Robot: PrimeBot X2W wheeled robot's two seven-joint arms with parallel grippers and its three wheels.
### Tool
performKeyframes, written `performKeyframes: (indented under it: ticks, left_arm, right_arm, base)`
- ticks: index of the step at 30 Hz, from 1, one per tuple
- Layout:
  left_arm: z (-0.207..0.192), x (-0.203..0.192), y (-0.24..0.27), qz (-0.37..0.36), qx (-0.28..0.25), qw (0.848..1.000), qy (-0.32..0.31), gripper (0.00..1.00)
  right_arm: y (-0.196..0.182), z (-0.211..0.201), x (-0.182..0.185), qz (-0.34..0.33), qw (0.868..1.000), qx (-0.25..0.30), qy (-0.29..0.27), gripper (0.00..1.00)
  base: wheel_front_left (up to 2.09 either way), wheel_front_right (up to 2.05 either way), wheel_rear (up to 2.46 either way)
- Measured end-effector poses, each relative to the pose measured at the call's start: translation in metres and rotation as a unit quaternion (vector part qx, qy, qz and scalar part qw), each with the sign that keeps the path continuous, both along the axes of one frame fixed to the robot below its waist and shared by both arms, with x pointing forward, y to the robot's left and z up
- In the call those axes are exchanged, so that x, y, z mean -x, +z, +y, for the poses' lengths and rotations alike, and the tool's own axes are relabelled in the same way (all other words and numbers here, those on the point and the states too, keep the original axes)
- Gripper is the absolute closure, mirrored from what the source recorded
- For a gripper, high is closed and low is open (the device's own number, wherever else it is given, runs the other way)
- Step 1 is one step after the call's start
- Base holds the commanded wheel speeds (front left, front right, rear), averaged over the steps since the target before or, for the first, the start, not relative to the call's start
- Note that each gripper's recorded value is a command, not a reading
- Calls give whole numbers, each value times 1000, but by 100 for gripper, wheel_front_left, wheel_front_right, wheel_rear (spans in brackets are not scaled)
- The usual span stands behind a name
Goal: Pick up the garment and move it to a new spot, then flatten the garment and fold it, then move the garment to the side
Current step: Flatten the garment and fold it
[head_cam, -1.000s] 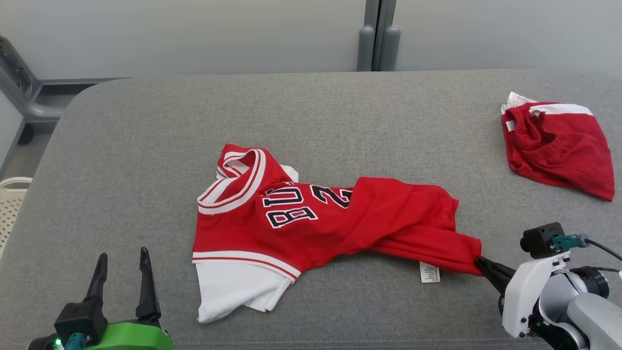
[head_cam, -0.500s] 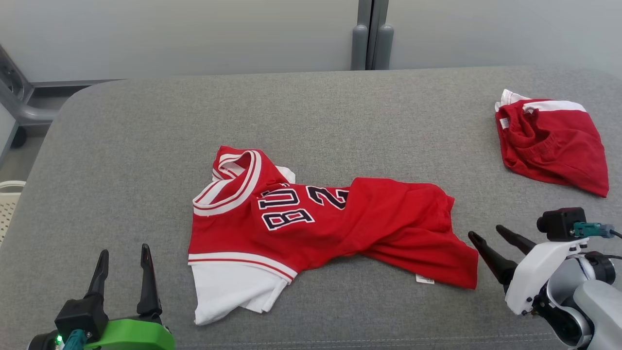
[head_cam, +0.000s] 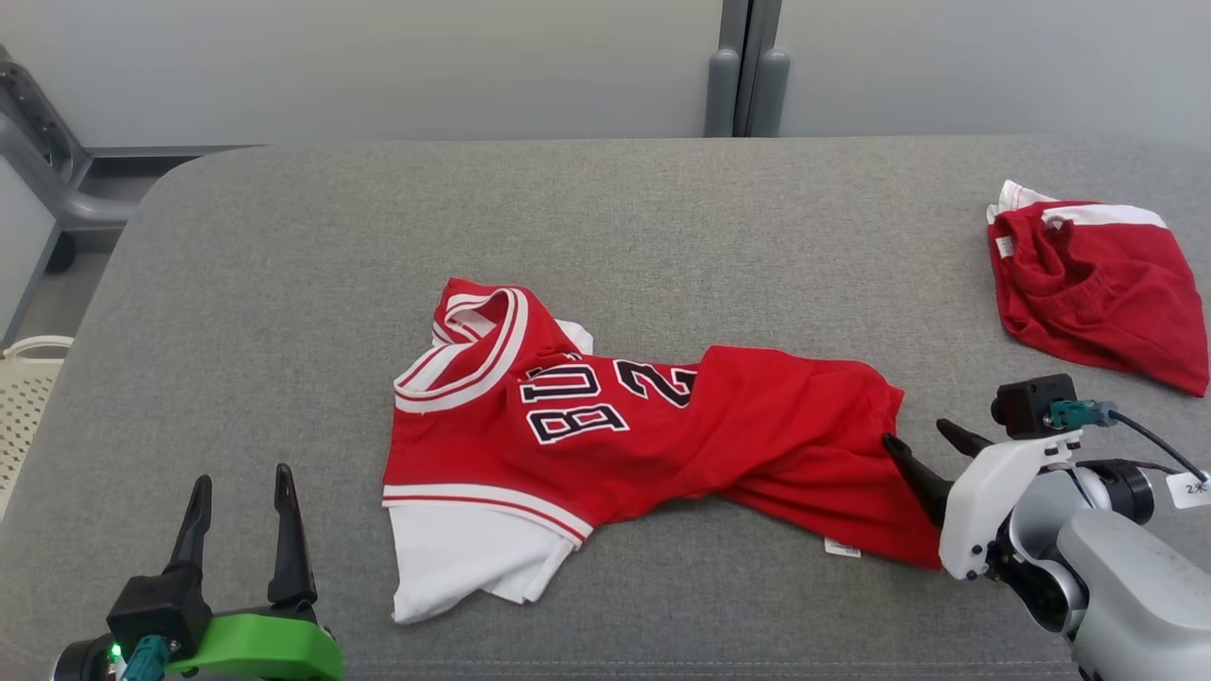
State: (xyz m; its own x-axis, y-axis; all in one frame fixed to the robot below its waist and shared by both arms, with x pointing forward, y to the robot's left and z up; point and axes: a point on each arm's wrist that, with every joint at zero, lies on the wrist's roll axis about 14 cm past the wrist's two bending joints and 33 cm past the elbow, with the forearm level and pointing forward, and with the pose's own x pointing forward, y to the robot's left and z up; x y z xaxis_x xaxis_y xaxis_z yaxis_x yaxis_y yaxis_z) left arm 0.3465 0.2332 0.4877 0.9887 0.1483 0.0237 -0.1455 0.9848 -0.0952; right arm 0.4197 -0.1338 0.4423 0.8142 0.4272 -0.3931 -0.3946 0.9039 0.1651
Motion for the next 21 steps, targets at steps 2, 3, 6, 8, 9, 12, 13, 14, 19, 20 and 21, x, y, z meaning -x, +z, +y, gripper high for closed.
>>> performKeyframes:
  ticks: [2,3,6,8,9,12,13,14,19,20,21]
  left_arm:
    - [1,1,0,1,0,1000,2,0]
    - [2,2,-1,2,0,1000,3,0]
    - [4,3,-2,3,-1,1000,6,0]
    - [5,3,-2,4,-1,1000,9,0]
    - [7,3,-2,3,-1,1000,11,0]
    - [11,5,-2,5,-2,1000,18,0]
    - [13,6,-3,6,-3,1000,20,0]
    - [14,7,-3,6,-3,1000,23,0]
    - [18,10,-4,8,-2,1000,29,0]
    - [18,11,-4,8,-2,1000,29,0]
    - [18,10,-4,8,-2,1000,29,0]
  right_arm:
    - [-4,3,-3,8,1000,3,0,0]
    - [-6,5,-4,11,1000,3,1,0]
    - [-14,5,-8,22,1000,15,1,0]
    - [-18,8,-10,31,999,14,1,1]
    - [-22,12,-10,36,999,15,5,8]
    - [-26,19,-13,40,999,15,11,56]
    - [-27,21,-13,41,999,15,13,63]
    - [-27,24,-14,42,999,12,15,84]
    - [-28,31,-14,43,999,12,22,100]
    - [-27,31,-15,42,999,12,24,100]
    - [-26,32,-15,37,999,12,25,100]
  base:
    - [0,0,0]
    - [0,0,0]
    - [0,0,0]
    - [0,0,0]
    - [0,0,0]
    - [0,0,0]
    - [0,0,0]
    - [0,0,0]
    - [0,0,0]
    - [0,0,0]
    - [0,0,0]
